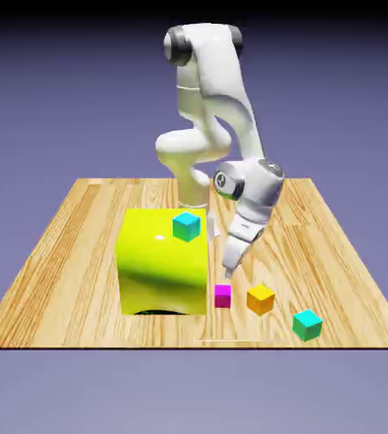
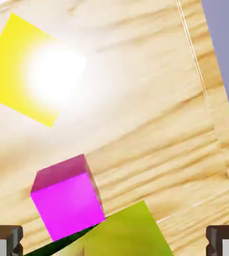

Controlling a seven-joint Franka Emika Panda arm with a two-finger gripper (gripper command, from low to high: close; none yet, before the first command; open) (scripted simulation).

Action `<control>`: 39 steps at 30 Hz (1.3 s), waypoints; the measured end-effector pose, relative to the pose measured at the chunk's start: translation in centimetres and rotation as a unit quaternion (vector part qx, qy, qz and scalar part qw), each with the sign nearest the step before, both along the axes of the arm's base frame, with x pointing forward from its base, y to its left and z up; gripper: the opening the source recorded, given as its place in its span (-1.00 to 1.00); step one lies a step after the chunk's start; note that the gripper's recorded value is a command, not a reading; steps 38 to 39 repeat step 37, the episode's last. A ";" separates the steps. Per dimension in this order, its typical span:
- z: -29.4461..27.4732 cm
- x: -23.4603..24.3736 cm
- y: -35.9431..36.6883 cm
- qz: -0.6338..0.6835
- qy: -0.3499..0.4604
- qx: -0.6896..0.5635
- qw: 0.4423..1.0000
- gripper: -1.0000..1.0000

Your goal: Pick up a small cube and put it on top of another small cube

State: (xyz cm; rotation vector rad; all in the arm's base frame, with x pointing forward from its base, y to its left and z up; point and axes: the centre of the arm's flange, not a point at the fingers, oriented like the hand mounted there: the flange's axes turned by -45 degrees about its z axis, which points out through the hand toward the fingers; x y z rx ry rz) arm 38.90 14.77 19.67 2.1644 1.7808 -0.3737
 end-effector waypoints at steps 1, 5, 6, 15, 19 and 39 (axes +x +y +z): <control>-1.3 -0.4 0.3 0.030 0.022 -0.024 0.999 0.00; -5.0 -0.8 -0.3 0.060 0.042 -0.049 0.996 0.00; -6.3 -0.8 -0.8 0.060 0.042 -0.049 0.996 0.00; -3.9 -0.8 0.1 0.060 0.043 -0.048 0.996 -1.00; -1.7 1.4 4.7 0.154 0.042 -0.051 0.986 -1.00; -2.0 7.4 18.3 0.433 0.021 -0.061 0.899 1.00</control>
